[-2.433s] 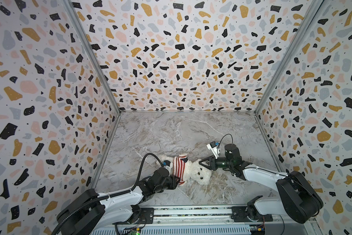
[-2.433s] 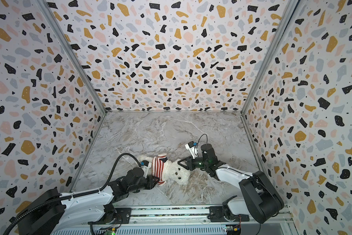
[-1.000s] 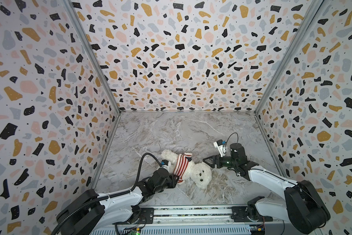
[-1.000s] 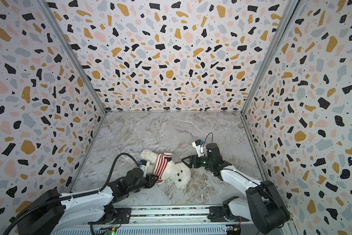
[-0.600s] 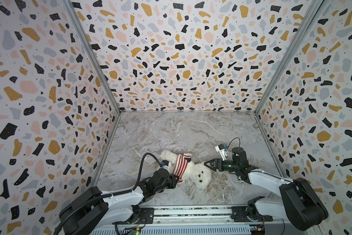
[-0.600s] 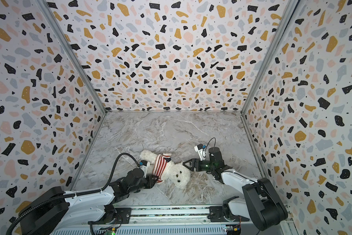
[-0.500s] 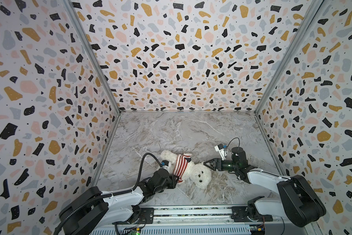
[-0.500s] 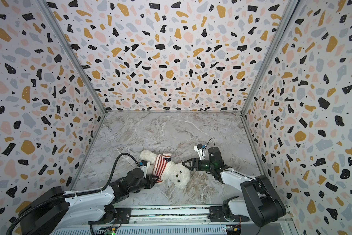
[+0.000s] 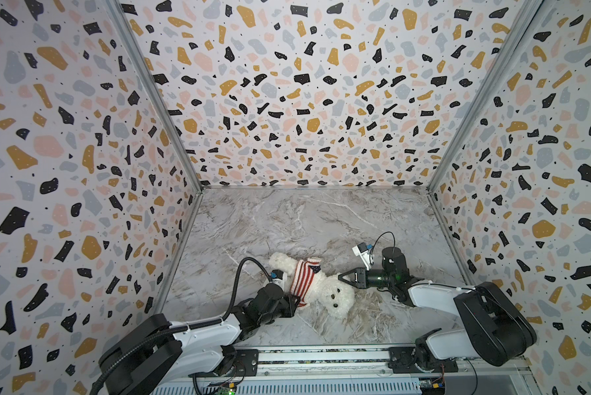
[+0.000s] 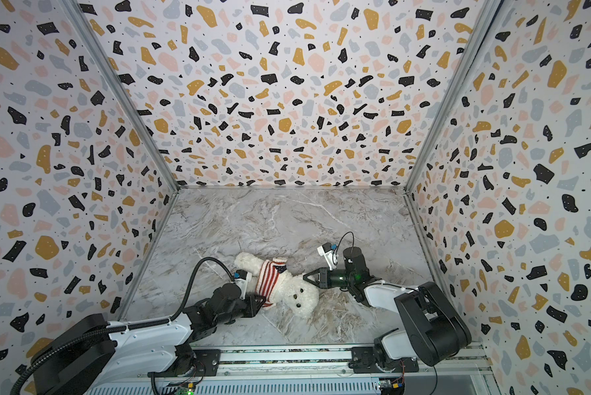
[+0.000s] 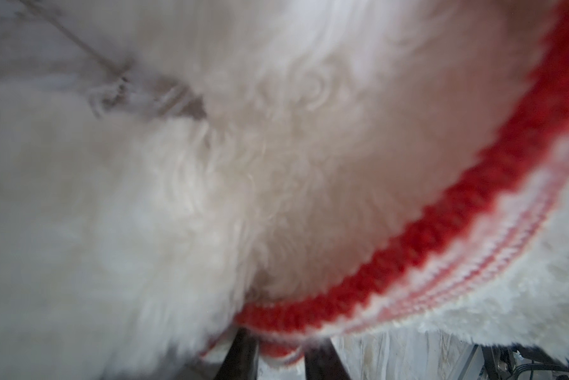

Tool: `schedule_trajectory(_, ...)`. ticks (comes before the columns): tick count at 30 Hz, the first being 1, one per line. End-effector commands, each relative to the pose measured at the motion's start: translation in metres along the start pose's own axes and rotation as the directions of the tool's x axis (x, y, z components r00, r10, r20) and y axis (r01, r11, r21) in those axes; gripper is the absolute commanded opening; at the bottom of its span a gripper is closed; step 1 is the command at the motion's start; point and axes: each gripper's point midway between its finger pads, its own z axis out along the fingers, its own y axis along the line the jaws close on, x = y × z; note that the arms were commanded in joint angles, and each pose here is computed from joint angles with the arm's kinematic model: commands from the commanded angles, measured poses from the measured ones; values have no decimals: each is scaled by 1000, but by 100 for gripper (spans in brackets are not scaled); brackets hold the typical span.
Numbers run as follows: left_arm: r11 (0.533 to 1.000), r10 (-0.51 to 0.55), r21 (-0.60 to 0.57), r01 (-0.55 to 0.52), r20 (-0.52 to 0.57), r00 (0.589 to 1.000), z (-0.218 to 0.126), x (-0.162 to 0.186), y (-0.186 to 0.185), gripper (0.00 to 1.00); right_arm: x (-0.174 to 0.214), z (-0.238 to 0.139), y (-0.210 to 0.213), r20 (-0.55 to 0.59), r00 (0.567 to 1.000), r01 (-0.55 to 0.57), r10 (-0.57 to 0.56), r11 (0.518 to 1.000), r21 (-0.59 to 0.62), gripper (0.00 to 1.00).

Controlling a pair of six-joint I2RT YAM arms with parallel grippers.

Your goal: Dress the teddy bear

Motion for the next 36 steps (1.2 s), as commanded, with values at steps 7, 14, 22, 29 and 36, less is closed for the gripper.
schedule_trajectory(7,1000,23,-10,-23,13,1000,-6,-3,0,33,-48,-5,45,69,934,348,-350,937,43,0)
schedule_trajectory(14,998,68,-14,-67,47,997,-22,-19,-12,49,-68,-3,63,-26,741,666,-671,729,155,0)
schedule_trajectory(22,989,139,37,-141,63,988,-45,-37,-40,52,-70,-18,90,10,377,901,-926,369,228,0)
schedule_trajectory(29,967,246,47,-249,67,967,-75,-57,-67,50,-64,-25,91,-3,230,942,-973,222,251,0)
schedule_trajectory(36,952,269,103,-287,161,950,-106,-93,-109,27,-52,-22,102,11,145,962,-989,143,231,0)
